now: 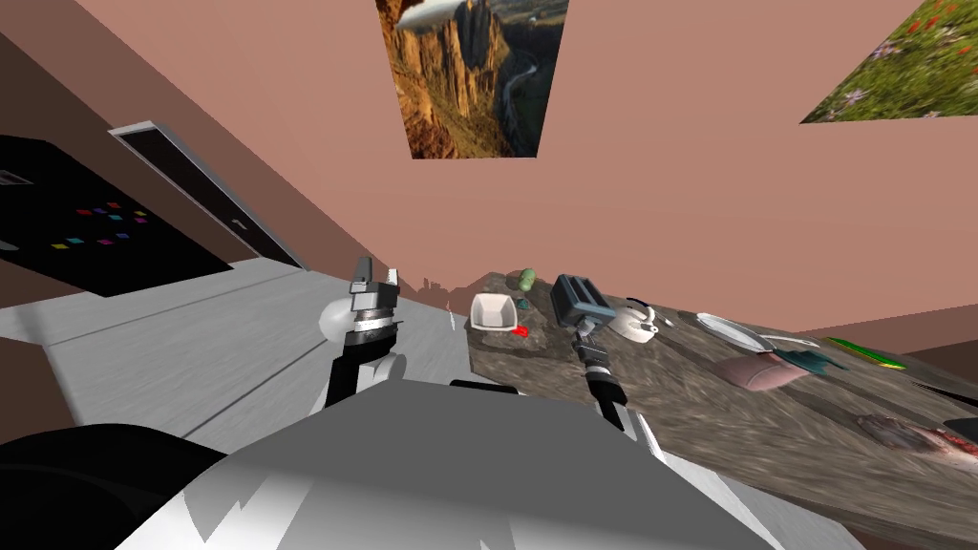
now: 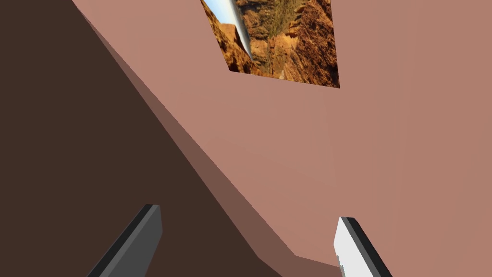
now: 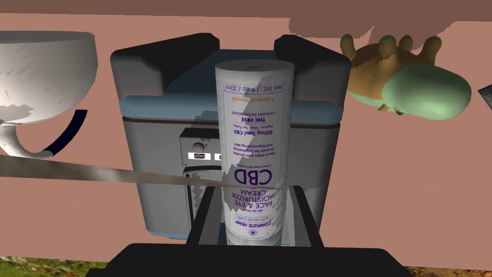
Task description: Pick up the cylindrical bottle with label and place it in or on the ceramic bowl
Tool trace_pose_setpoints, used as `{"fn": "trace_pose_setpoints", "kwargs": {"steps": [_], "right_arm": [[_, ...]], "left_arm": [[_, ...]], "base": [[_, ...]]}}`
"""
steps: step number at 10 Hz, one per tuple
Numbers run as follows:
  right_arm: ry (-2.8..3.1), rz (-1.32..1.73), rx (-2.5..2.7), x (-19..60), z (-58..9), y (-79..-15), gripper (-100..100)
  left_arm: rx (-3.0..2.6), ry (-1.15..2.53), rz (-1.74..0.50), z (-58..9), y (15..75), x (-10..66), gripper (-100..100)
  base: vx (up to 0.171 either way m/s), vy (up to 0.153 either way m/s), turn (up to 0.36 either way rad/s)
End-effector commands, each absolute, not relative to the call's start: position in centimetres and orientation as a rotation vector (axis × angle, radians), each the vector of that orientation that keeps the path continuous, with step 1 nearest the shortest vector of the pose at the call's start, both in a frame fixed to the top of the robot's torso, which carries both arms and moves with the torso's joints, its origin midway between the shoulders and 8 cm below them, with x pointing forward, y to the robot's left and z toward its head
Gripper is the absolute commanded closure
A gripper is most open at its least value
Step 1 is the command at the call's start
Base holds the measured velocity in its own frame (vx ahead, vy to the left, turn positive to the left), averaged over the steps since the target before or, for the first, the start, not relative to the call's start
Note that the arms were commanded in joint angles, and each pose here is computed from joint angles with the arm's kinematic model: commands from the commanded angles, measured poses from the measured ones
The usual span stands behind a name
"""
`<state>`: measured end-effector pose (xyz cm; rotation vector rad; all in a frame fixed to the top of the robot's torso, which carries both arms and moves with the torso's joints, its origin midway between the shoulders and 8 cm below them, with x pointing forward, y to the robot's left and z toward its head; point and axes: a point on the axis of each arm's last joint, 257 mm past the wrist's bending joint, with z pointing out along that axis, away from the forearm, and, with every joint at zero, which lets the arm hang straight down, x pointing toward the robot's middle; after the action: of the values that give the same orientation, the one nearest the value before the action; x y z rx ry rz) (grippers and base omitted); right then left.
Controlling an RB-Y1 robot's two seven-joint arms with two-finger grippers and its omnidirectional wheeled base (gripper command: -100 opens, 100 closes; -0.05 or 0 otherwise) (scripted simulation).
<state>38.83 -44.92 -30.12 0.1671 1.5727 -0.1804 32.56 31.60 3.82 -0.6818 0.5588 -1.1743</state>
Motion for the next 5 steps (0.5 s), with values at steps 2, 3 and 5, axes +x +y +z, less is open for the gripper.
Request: {"fn": "trace_pose_setpoints", "kwargs": {"steps": [2,3,5], "right_arm": [[1.573,-0.182,0.166,38.8,-30.1,-44.9,0],[1.577,-0.189,0.149,39.3,-29.8,-45.7,100],[1.582,-0.197,0.123,40.1,-29.3,-46.7,100]], "left_arm": [[-0.682,0.559,-1.174,3.8,31.6,32.6,0],[-0.682,0.559,-1.174,3.8,31.6,32.6,0],[-0.682,0.559,-1.175,3.8,31.6,32.6,0]], "base": [[-0.013,-0.011,0.010],[-0.082,0.033,0.023],[-0.141,0.126,0.031]]}}
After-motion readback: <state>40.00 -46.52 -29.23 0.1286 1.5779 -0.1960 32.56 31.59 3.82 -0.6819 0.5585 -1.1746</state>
